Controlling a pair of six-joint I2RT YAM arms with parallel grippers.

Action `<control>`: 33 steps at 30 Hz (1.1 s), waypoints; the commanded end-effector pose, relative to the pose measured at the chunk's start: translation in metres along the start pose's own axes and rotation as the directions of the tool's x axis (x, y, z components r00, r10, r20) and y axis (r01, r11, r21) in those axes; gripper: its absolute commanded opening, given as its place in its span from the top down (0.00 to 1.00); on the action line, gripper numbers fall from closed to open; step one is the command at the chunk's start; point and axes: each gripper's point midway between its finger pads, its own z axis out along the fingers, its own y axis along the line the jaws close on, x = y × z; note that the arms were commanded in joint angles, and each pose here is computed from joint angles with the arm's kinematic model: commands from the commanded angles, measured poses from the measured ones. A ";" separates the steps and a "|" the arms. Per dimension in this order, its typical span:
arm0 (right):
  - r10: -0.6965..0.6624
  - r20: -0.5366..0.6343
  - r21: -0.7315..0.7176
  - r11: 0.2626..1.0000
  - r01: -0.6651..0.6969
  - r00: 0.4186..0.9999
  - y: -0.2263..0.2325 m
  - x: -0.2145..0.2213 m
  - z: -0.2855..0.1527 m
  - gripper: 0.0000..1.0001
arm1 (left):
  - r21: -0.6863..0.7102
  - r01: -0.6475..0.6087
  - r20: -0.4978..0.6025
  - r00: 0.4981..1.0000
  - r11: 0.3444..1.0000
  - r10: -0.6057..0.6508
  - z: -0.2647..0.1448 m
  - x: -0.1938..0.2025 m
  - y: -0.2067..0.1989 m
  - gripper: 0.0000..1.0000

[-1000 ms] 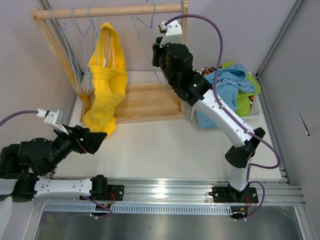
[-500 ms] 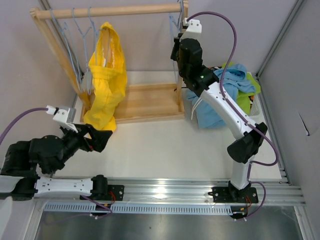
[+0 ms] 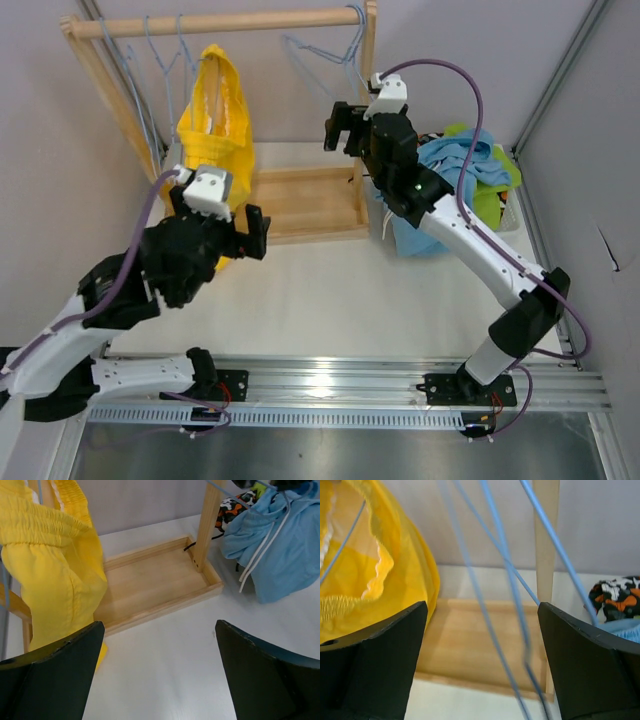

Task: Remove the shorts from the hanger

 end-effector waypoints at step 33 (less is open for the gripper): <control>0.046 0.032 -0.048 0.998 -0.045 0.998 -0.084 -0.022 -0.203 0.00 | -0.268 0.021 0.125 0.992 0.963 0.014 0.151 -0.146 0.135 0.01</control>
